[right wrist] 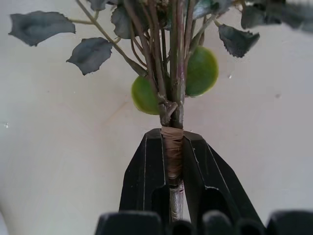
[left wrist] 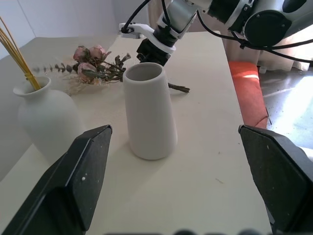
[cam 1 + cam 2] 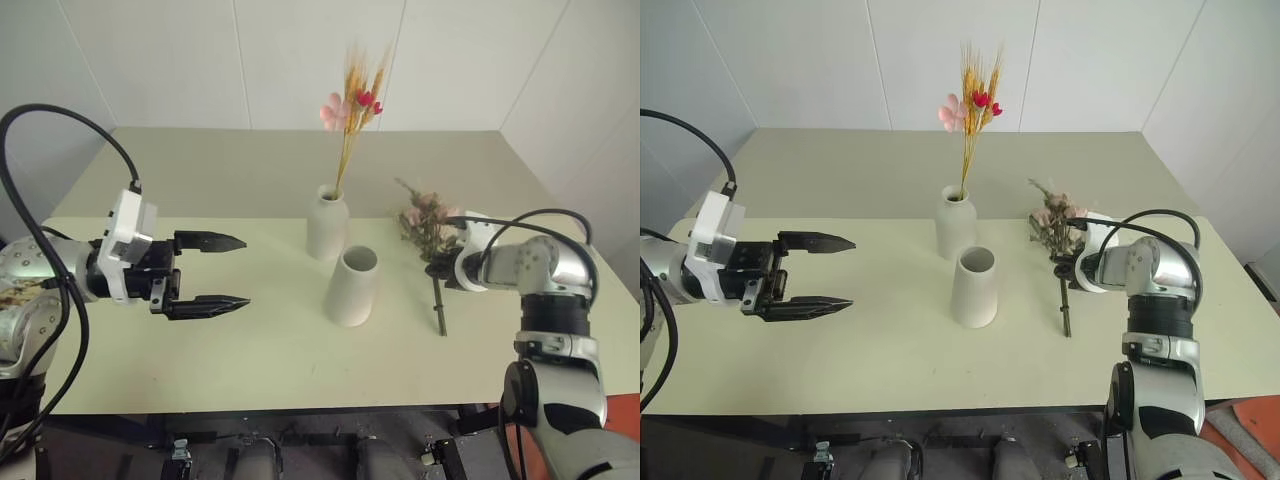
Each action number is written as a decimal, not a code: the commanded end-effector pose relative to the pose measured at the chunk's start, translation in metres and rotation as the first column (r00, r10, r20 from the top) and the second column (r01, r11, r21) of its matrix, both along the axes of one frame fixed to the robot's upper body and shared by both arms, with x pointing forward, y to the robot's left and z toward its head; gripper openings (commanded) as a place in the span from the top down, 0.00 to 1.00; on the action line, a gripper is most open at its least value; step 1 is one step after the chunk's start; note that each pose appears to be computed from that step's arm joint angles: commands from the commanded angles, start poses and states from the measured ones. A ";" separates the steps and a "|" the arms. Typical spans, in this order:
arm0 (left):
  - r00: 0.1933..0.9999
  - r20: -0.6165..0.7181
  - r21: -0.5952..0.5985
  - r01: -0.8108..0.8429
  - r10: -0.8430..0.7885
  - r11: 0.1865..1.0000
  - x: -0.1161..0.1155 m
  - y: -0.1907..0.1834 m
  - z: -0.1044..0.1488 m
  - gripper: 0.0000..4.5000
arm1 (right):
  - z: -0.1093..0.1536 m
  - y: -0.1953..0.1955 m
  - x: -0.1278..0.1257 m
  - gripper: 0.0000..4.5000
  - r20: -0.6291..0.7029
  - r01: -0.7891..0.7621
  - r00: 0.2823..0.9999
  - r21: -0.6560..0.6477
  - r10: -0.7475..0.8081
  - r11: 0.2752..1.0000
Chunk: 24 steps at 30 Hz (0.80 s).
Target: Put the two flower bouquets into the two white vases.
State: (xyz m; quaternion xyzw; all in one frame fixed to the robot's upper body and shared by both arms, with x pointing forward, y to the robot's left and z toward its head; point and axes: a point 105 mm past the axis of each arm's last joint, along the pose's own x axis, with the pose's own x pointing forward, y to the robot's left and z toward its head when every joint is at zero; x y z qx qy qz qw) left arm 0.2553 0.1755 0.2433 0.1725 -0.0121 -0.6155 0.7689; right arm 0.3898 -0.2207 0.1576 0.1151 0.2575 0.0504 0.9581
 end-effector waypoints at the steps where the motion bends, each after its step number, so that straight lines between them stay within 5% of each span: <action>1: 0.999 0.045 -0.001 0.009 -0.009 1.000 -0.004 0.002 0.011 0.00 | 0.084 -0.012 -0.009 0.95 0.443 0.048 0.893 0.070 -0.074 0.996; 6: 1.000 0.025 -0.001 -0.018 0.018 1.000 -0.001 0.009 0.009 0.00 | 0.156 0.019 -0.048 0.95 0.758 -0.171 0.651 0.094 0.041 0.981; 11: 0.998 -0.012 -0.016 -0.058 0.058 0.998 -0.007 0.021 0.010 0.00 | 0.188 0.064 -0.072 0.95 0.870 -0.361 0.462 0.011 0.169 0.933; 24: 0.986 -0.020 -0.075 -0.164 0.163 0.984 -0.016 0.027 0.010 0.00 | 0.169 0.140 -0.080 0.95 0.874 -0.586 0.366 -0.052 0.321 0.809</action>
